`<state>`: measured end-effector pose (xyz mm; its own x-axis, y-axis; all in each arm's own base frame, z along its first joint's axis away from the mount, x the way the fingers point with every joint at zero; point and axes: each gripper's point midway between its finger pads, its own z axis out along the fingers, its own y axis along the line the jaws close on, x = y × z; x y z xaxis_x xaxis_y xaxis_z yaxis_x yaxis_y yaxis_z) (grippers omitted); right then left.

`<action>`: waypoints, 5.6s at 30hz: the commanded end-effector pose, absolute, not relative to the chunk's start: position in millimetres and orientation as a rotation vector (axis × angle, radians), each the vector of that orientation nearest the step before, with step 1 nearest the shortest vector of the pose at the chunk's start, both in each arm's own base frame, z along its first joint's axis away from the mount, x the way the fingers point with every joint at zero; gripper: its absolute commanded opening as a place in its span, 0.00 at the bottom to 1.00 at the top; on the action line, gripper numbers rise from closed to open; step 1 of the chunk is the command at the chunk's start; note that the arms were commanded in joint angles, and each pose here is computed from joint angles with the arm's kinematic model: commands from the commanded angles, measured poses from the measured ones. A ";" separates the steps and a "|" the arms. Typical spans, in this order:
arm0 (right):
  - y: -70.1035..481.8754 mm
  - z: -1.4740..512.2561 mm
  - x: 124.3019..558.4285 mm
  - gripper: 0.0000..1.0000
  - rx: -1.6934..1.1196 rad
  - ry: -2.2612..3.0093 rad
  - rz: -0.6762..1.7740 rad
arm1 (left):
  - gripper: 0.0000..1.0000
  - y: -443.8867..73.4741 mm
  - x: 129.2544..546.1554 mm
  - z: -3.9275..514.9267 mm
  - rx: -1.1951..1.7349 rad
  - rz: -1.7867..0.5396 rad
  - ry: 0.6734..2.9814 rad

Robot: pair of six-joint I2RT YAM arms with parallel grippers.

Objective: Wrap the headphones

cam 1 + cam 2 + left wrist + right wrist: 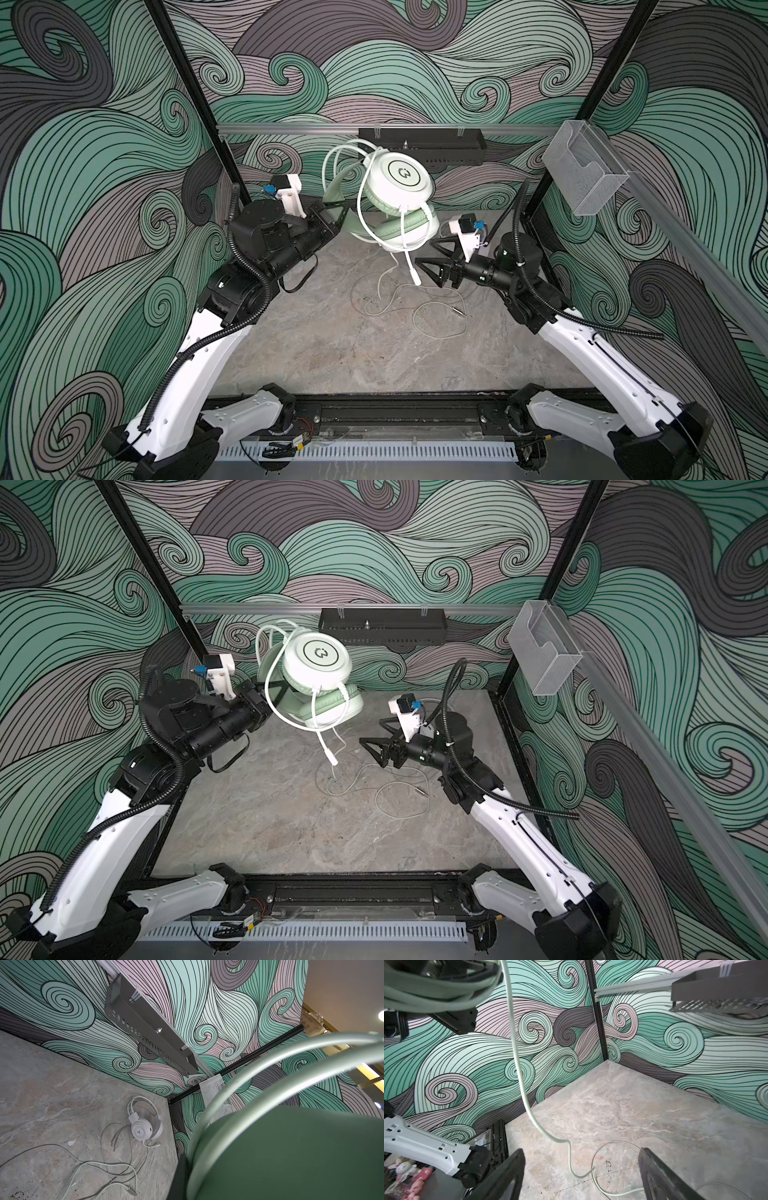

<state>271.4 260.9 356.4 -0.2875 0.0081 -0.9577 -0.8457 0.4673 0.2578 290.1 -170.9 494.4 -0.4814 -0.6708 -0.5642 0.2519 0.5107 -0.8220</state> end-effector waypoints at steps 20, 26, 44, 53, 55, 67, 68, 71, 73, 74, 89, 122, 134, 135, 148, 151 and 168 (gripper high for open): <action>332.1 310.1 265.8 0.86 -0.833 1.656 1.314 | 0.00 -167.0 292.9 531.2 -0.407 -1.212 1.644; 346.4 285.8 280.3 0.86 -0.789 1.691 1.373 | 0.00 -170.4 294.8 536.3 -0.411 -1.243 1.633; 392.6 239.6 287.4 0.84 -0.799 1.758 1.530 | 0.00 -173.8 298.0 539.0 -0.435 -1.289 1.616; 400.2 221.5 287.5 0.64 -0.811 1.792 1.566 | 0.00 -172.2 298.3 539.8 -0.447 -1.289 1.608; 401.1 216.9 287.9 0.60 -0.814 1.804 1.566 | 0.00 -172.9 298.2 539.1 -0.446 -1.294 1.610; 401.7 202.2 278.5 0.24 -0.854 1.848 1.572 | 0.00 -167.1 300.1 532.6 -0.480 -1.267 1.610; 400.9 200.2 276.2 0.17 -0.868 1.862 1.563 | 0.00 -166.5 300.5 532.1 -0.485 -1.264 1.610; 394.0 194.3 268.7 0.04 -0.909 1.912 1.505 | 0.00 -159.6 301.0 527.8 -0.523 -1.239 1.612; 386.3 191.7 263.4 0.00 -0.931 1.944 1.448 | 0.00 -150.8 301.2 523.0 -0.563 -1.202 1.607; 382.3 190.9 260.3 0.00 -0.941 1.957 1.428 | 0.00 -146.4 301.3 520.9 -0.582 -1.184 1.601; 333.4 201.2 183.1 0.00 -1.308 2.046 0.898 | 0.00 -119.0 326.4 499.6 -0.714 -1.038 1.563; 320.5 306.4 144.3 0.00 -1.594 1.809 0.300 | 0.00 -73.7 381.7 401.5 -0.669 -0.346 1.751; 310.2 343.4 169.2 0.00 -1.582 1.803 0.066 | 0.00 -80.2 375.3 364.3 -0.368 -0.004 1.870; 307.6 345.6 172.8 0.00 -1.583 1.796 0.029 | 0.00 -83.0 373.9 362.7 -0.324 0.002 1.882; 270.6 400.6 247.3 0.00 -1.345 1.796 -0.164 | 0.00 -109.8 334.5 337.1 0.050 -0.059 2.047; 266.0 403.7 258.0 0.00 -1.299 1.820 -0.169 | 0.00 -122.7 324.4 332.6 0.127 -0.146 2.071; 235.9 386.2 297.2 0.00 -1.003 1.999 0.011 | 0.00 -165.1 285.5 348.0 0.222 -0.576 1.997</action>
